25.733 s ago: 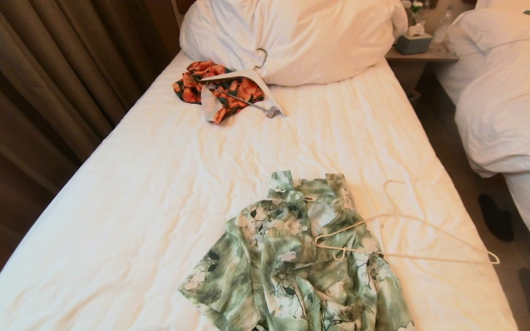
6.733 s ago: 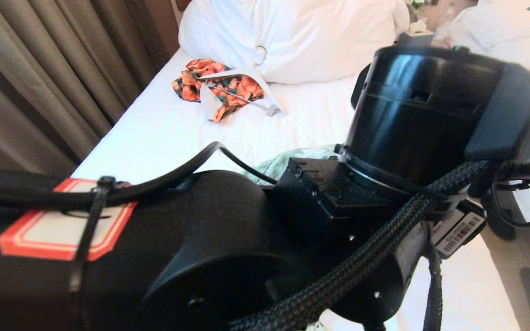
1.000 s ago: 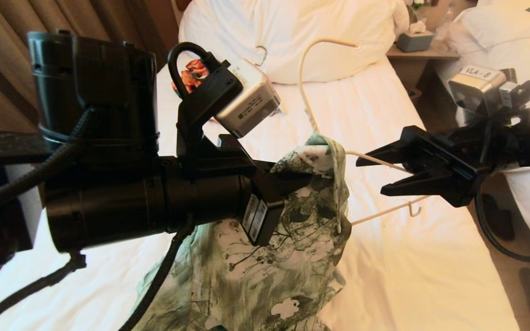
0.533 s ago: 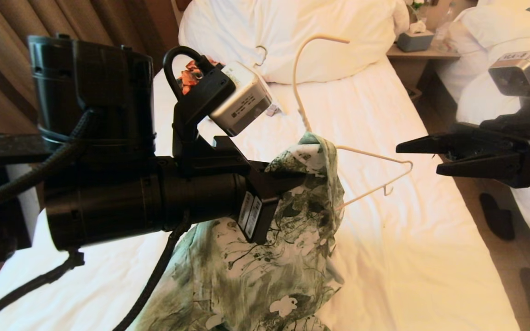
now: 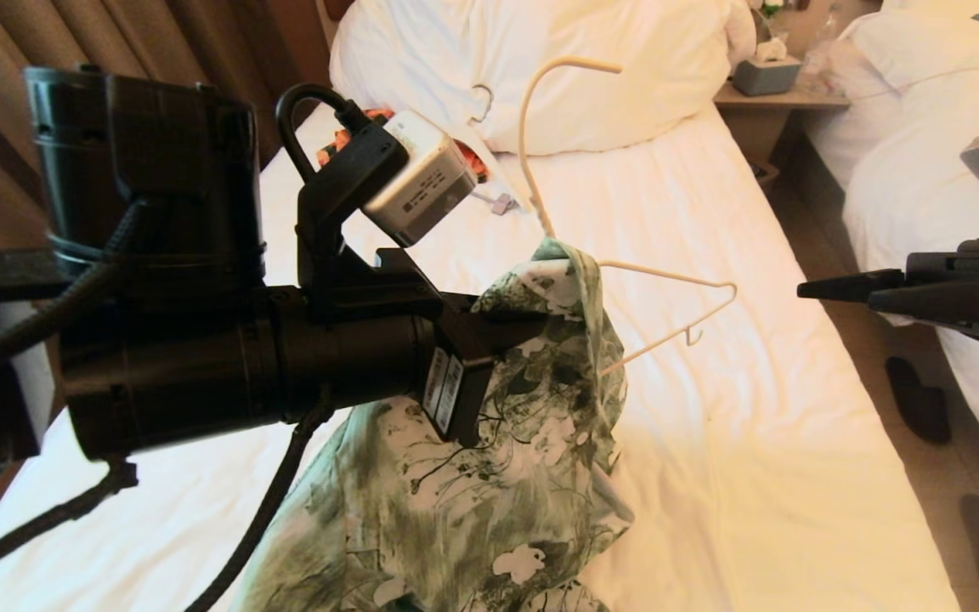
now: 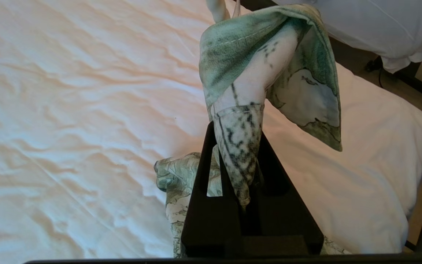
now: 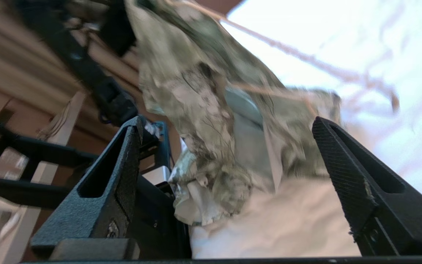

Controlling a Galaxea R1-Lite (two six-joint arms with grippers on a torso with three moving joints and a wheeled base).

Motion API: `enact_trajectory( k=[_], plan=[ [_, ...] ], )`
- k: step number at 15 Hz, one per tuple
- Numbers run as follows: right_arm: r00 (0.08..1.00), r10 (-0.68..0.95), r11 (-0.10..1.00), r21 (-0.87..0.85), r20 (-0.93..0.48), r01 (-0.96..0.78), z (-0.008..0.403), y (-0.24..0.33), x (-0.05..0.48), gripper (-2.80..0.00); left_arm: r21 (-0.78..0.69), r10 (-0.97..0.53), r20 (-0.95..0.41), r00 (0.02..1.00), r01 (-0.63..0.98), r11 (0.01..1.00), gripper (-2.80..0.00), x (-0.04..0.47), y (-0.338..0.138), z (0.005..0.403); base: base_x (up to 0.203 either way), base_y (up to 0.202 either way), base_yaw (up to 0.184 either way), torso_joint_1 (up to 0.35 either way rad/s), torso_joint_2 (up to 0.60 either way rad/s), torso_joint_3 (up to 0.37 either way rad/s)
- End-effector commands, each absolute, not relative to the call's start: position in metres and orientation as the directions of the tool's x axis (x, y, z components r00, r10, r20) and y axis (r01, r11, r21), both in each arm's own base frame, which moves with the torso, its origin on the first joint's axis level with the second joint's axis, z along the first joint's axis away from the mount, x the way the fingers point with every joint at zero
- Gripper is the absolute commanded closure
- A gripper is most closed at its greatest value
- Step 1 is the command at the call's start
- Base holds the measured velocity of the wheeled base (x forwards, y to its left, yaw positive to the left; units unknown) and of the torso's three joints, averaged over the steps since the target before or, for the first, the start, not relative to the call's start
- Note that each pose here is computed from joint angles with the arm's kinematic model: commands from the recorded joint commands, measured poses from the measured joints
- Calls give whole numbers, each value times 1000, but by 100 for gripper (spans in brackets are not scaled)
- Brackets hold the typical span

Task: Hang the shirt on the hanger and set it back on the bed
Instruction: Hook the other side of the shirt onto the hanger

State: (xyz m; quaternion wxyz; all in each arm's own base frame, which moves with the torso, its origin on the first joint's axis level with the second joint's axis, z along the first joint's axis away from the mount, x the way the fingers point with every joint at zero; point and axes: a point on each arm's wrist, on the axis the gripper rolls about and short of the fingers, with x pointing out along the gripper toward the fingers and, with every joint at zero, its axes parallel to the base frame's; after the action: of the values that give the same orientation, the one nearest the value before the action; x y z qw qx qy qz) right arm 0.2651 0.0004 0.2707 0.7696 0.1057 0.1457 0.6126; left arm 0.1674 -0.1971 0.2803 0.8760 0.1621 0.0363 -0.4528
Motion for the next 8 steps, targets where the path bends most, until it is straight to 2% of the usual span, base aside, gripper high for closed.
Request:
enact_trajectory(
  k=[1,4,5,8],
  plan=[
    [238,963,269,379,-128,-885,270,0,255,-280,255,-783,-193,591,801,541,0,165,-194,285,0,0,0,0,0,0],
    [256,949,315,486,-186,-815,263,1,243,-280,255,-786,-181,591,800,543,0,164,-193,288,0,0,0,0,0,0],
    [273,936,350,507,-221,-788,260,1,240,0,256,-787,-178,591,800,543,0,163,-191,289,0,0,0,0,0,0],
    [331,883,467,546,-334,-695,256,2,240,0,260,-778,-159,608,786,561,0,159,-186,294,0,0,0,0,0,0]
  ],
)
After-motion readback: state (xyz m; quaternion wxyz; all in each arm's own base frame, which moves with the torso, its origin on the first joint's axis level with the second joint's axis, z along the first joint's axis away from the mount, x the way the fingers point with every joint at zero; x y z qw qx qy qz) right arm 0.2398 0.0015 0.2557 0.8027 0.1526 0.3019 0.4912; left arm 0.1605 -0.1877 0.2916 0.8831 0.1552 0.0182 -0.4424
